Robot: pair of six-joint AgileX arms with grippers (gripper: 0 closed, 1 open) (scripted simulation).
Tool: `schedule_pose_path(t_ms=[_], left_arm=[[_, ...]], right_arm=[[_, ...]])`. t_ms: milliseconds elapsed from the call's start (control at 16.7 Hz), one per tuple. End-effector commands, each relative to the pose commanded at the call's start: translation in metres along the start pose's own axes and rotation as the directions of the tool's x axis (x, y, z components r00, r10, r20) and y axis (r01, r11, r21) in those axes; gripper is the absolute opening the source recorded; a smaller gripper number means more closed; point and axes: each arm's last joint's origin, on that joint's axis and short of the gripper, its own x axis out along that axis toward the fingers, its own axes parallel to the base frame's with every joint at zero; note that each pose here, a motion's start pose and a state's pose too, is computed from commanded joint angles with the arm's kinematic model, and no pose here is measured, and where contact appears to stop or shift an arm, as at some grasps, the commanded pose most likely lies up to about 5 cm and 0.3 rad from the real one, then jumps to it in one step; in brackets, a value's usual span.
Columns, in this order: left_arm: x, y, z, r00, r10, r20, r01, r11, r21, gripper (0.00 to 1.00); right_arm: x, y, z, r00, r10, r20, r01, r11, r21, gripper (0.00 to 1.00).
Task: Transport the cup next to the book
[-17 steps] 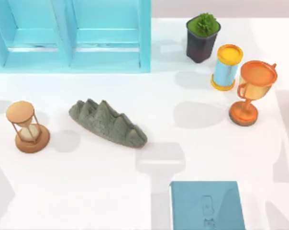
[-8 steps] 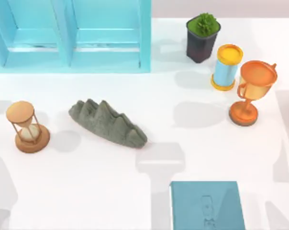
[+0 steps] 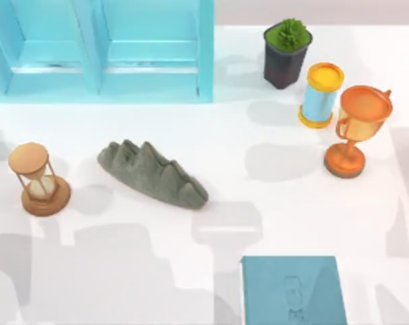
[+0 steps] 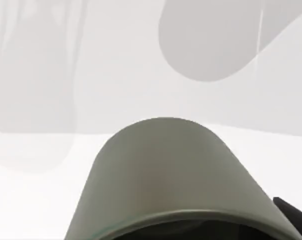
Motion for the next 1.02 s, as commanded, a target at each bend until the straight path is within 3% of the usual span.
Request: schedule_pose_path(t_ms=[240,480,720,1020], left_arm=[[0.002,-0.016,0.083,0.997,-0.063,0.035,0.068,0.983,-0.173,0.0],[0.0,-0.053,0.161,0.993,-0.11,0.045,0.119,0.919,-0.376,0.0],[-0.006,-0.108,0.223,0.991,-0.13,0.038,0.127,0.798,-0.589,0.0],[-0.014,-0.182,0.269,0.994,-0.108,0.019,0.079,0.587,-0.806,0.0]], right_arm=[[0.0,0.0,0.0,1.0,0.0,0.0,0.0,1.0,0.0,1.0],[0.0,0.0,0.0,1.0,0.0,0.0,0.0,1.0,0.0,1.0],[0.0,0.0,0.0,1.0,0.0,0.0,0.0,1.0,0.0,1.0],[0.0,0.0,0.0,1.0,0.0,0.0,0.0,1.0,0.0,1.0]])
